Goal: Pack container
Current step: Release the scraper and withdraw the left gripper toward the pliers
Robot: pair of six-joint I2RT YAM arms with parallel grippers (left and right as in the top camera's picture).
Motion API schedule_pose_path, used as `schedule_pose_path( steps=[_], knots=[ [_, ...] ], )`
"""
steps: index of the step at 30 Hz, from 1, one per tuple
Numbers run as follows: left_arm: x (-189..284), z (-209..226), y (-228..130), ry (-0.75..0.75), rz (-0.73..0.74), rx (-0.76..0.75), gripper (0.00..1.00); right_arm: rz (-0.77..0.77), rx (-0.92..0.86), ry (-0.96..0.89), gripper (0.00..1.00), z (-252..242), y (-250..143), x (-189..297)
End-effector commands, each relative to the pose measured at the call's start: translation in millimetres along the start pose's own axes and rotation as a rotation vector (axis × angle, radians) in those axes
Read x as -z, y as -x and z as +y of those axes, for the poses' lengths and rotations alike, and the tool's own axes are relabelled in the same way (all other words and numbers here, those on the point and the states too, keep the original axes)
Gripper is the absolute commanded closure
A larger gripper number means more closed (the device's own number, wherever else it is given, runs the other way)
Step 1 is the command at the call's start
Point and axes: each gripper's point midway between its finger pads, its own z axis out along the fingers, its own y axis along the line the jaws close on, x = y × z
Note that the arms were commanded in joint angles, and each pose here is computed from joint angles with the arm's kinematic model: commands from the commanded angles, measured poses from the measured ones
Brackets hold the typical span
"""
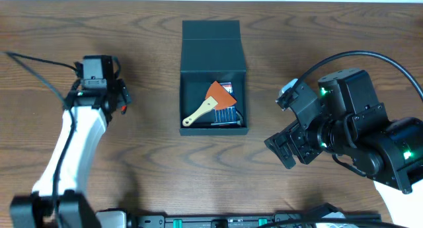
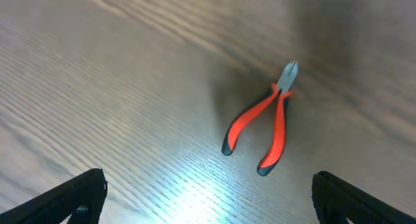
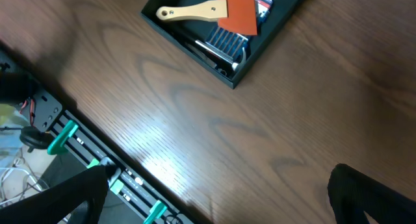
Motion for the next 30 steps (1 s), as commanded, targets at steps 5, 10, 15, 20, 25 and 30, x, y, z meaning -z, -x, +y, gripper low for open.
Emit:
schedule_pose_path(
  steps=[5, 10, 15, 20, 25, 30],
  knots=[
    [-40.4, -10.9, -13.1, 0.017, 0.078, -0.039, 0.01, -0.001, -0.011, 0.005, 0.01, 1.4, -0.4, 0.4],
    [-60.1, -36.1, -15.1, -0.089, 0.089, -0.182, 0.01, -0.001, -0.011, 0.005, 0.01, 1.4, -0.5, 0.4],
    [-72.6, -54.5, -22.3, -0.178, 0.104, -0.317, 0.01, -0.001, -0.011, 0.005, 0.01, 1.4, -0.4, 0.4],
    [-84.5, -54.2, -33.1, -0.175, 0.146, -0.336, 0.02, -0.001, -0.011, 0.006, 0.01, 1.5, -0.4, 0.4],
    [-91.6, -49.2, -37.4, -0.166, 0.168, -0.327, 0.01, -0.001, -0.011, 0.005, 0.01, 1.4, -0.4, 0.4],
    [-96.7, -41.4, -38.8, -0.163, 0.185, -0.303, 0.01, -0.001, -0.011, 0.005, 0.01, 1.4, -0.4, 0.4]
  ],
)
